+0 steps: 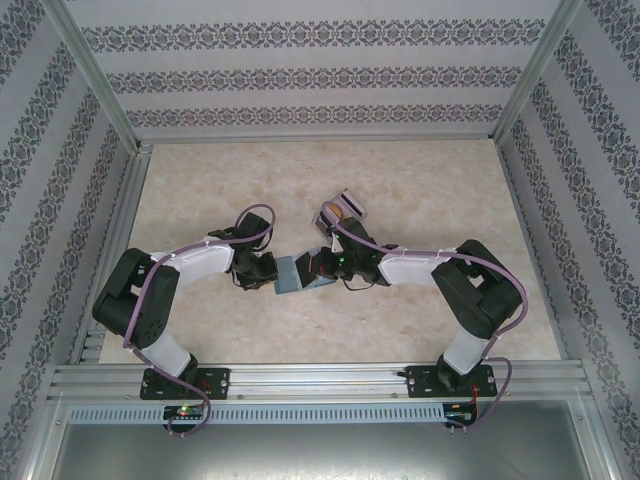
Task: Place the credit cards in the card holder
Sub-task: Insert the credit card into the card slot.
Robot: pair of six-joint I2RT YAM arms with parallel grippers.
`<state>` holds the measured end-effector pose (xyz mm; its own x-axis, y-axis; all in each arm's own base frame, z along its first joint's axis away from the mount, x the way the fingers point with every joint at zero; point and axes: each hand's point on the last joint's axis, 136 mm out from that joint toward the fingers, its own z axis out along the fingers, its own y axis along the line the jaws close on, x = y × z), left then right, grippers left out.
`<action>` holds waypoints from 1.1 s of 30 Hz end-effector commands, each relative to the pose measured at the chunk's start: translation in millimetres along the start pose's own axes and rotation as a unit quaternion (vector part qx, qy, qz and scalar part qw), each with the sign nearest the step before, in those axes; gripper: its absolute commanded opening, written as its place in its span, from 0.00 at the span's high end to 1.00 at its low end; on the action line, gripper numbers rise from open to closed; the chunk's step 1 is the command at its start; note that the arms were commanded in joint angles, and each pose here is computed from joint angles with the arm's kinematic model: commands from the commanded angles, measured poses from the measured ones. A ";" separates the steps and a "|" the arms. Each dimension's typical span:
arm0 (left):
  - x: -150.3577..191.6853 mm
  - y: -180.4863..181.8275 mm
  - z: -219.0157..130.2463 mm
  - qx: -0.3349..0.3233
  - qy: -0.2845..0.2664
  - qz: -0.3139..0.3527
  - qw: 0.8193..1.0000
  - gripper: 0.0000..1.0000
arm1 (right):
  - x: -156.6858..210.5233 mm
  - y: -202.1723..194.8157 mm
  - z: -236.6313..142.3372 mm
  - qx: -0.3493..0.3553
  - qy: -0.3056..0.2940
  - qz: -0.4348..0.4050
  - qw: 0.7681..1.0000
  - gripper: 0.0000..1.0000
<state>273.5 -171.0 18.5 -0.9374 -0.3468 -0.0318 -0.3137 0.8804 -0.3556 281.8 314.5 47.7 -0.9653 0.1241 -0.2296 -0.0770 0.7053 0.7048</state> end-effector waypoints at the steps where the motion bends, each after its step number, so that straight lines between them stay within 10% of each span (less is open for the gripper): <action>1: -4.8 5.8 1.3 -0.007 -0.011 -0.002 1.000 0.88 | 6.6 0.7 6.8 -0.008 0.013 0.007 1.000 0.95; 33: -8.1 5.8 3.8 -0.009 -0.017 0.003 1.000 0.93 | 13.9 13.9 27.9 -0.029 0.057 -0.013 0.998 0.95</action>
<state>273.9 -168.3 17.1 -0.9358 -0.3503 -0.0404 -0.3161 0.8841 -0.3441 295.6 335.1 48.6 -0.9685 0.1078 -0.2246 -0.0964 0.6690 0.7370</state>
